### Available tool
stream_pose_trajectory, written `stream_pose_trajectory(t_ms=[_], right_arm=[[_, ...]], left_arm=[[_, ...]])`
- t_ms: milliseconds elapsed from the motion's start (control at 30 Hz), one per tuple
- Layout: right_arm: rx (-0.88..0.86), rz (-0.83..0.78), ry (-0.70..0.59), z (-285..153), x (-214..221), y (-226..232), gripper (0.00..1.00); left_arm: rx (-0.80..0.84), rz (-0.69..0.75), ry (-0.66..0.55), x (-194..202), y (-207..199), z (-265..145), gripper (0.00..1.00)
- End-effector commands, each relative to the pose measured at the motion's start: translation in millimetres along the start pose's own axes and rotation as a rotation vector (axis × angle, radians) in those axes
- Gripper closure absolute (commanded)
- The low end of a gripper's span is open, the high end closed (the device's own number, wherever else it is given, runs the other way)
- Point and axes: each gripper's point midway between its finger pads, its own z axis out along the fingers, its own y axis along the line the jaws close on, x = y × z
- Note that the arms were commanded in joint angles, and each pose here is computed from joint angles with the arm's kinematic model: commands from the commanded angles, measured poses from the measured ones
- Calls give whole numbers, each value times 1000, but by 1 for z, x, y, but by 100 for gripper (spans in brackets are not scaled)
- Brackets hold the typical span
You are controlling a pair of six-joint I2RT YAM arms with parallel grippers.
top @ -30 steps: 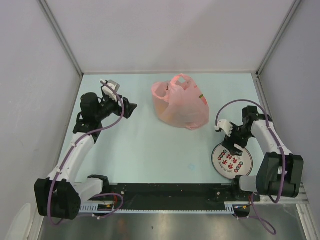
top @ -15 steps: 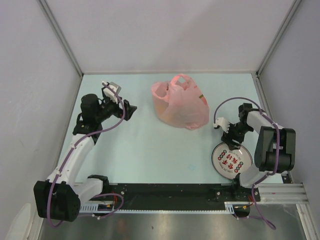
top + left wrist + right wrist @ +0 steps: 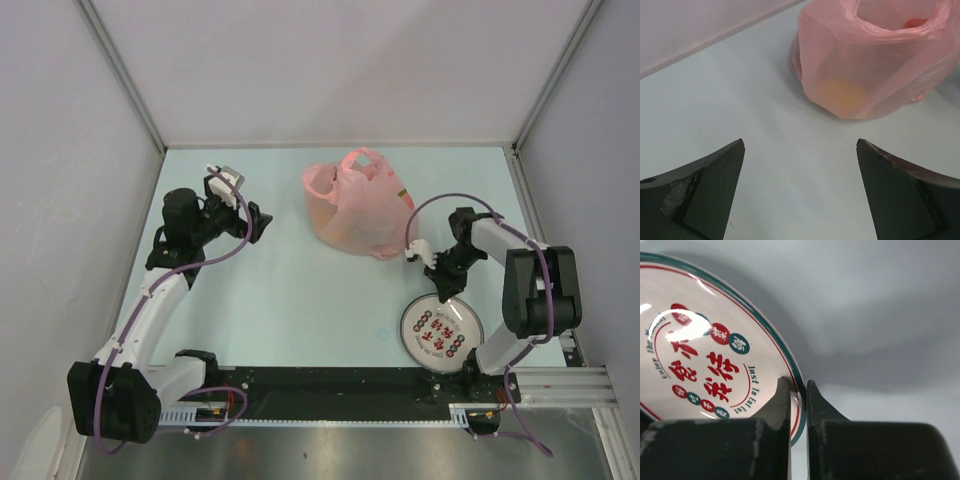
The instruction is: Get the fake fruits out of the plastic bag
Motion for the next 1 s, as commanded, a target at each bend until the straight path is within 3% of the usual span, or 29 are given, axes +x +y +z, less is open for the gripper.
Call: stream_pose_trajectory(t_ms=[0,233,500,533,567,600,700,800,900,933,967], right_arm=[[64,-71,-103,22,-62,-16,100],[74,-13,-285,35,-173,-18,100],[100,52,-347,49,-227,-28,100],[109,53,-332,51,-227,-27,94],[116,58,-328,52,-229,-27,80],[118,87,-334,48,-231,-24,50],[104,74,-410,6,-249,-5,30],[115,20,-532,-50,-267,21,23],[179,17,-677,-100,-288,32,24],[257,3,-782,-134,-303,31,25],[263,67,-845,-149,-311,33,26]], left_arm=[[-18,55,-46,-16,2,-4,0],[-30,63,-45,-16,2,-9,0],[-38,54,-54,-15,0,-11,0],[-40,44,-50,-13,1,-11,0],[-40,36,-54,-13,1,-10,0],[-31,20,-59,-15,-1,-10,0],[-6,-3,-79,-26,-6,-10,0],[16,-15,-109,-41,-8,-8,0],[39,-68,-146,-61,-8,1,0],[53,-90,-173,-75,-8,3,0],[65,-170,-166,-76,-8,10,0]])
